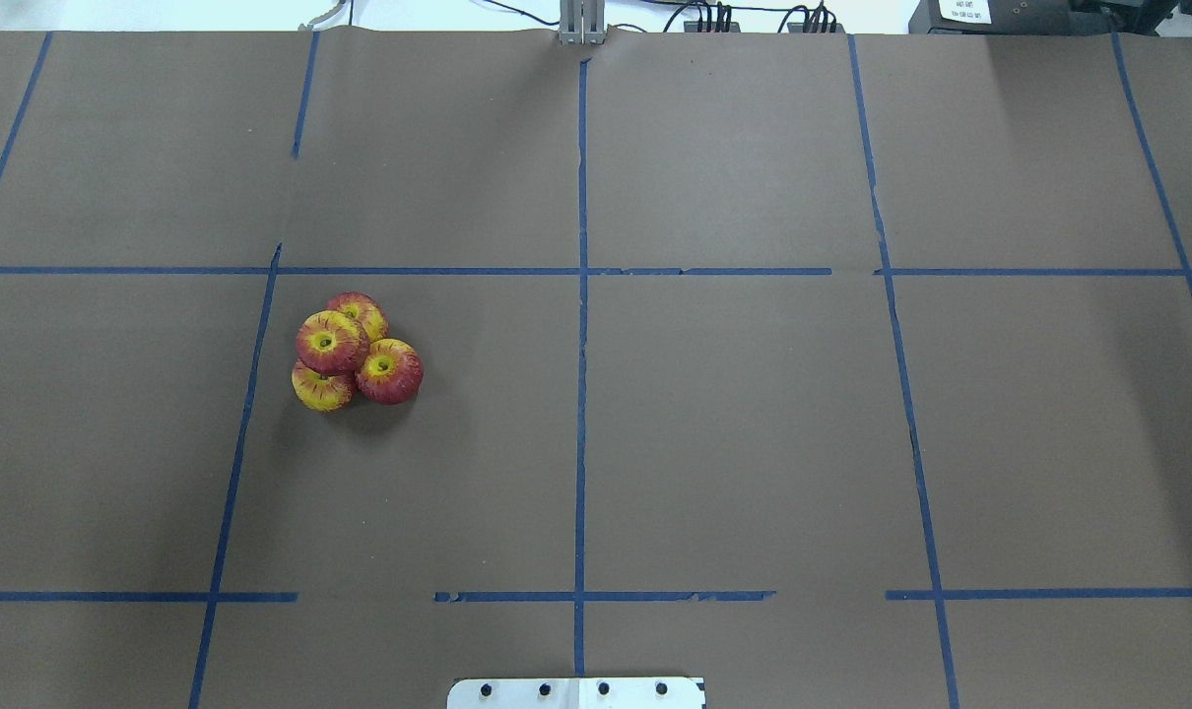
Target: Stack apples
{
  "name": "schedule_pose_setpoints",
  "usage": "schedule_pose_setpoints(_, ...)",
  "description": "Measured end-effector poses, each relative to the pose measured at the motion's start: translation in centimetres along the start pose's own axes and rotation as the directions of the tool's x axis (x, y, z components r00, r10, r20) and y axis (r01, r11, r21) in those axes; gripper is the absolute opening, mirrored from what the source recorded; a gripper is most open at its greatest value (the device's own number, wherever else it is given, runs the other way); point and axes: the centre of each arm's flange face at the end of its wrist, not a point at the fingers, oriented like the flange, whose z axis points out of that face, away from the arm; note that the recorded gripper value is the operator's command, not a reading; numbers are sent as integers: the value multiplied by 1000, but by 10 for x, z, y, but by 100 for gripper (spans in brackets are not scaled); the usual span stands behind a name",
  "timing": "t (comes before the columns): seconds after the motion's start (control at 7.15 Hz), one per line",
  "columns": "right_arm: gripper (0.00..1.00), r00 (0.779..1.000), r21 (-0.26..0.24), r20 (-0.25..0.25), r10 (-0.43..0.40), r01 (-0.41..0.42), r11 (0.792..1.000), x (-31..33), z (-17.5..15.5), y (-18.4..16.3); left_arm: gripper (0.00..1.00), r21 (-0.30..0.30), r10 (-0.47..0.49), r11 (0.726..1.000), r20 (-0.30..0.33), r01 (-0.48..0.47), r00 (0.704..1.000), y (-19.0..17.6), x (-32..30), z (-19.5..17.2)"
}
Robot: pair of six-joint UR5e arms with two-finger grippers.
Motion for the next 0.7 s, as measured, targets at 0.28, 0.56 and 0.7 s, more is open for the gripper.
schedule_pose_setpoints(0.28, 100, 1000, 0, 0, 0, 0, 1000, 0, 0, 0, 100, 11, 6, 1000, 0, -6, 1000, -4, 4, -4)
schedule_pose_setpoints(0.56, 100, 1000, 0, 0, 0, 0, 1000, 0, 0, 0, 100, 21, 17, 1000, 1, -17, 1000, -5, 8, -8)
schedule_pose_setpoints(0.7, 100, 1000, 0, 0, 0, 0, 1000, 0, 0, 0, 100, 23, 21, 1000, 0, -21, 1000, -5, 9, -8)
